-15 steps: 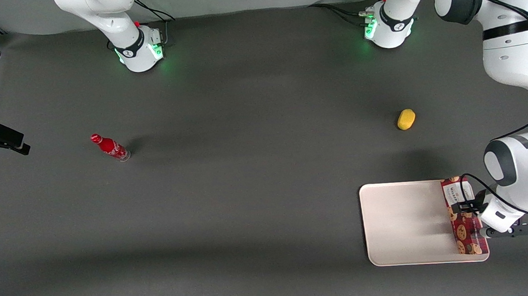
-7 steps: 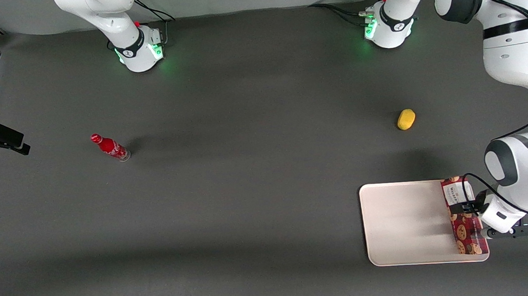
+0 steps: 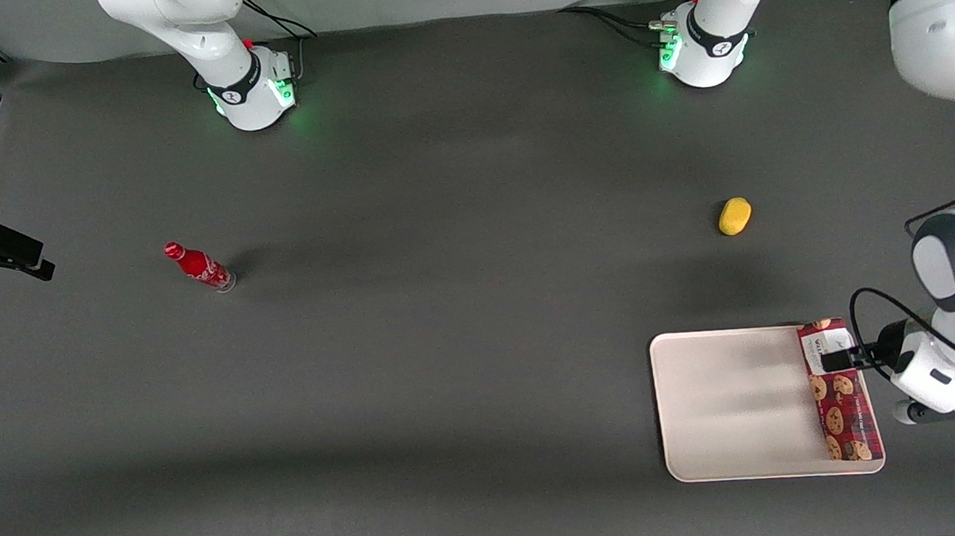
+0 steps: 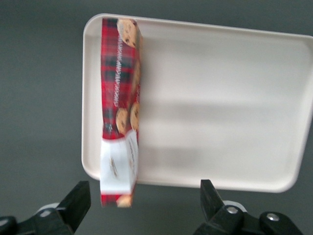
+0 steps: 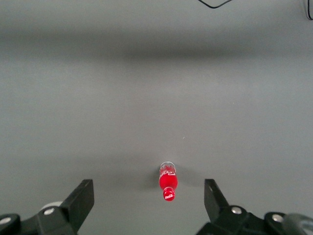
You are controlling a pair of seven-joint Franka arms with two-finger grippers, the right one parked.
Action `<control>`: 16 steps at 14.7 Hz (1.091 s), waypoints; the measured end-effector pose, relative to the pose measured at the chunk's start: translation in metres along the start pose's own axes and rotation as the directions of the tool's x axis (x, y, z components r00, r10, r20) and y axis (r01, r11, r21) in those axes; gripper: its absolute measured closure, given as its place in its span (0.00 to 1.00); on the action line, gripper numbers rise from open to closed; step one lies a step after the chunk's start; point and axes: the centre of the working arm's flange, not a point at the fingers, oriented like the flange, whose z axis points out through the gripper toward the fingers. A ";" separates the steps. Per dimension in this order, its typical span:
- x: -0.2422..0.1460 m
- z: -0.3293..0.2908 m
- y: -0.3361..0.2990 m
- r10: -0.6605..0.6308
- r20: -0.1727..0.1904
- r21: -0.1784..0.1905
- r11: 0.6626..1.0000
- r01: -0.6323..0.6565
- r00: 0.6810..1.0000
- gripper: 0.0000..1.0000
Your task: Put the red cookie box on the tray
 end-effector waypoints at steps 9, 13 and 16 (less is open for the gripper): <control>-0.137 -0.106 0.091 0.010 0.047 0.018 1.000 -0.011 0.999 0.00; -0.193 -0.135 0.100 0.008 0.026 0.051 0.999 -0.009 1.000 0.00; -0.193 -0.172 0.068 -0.006 -0.025 0.045 0.999 0.007 1.000 0.00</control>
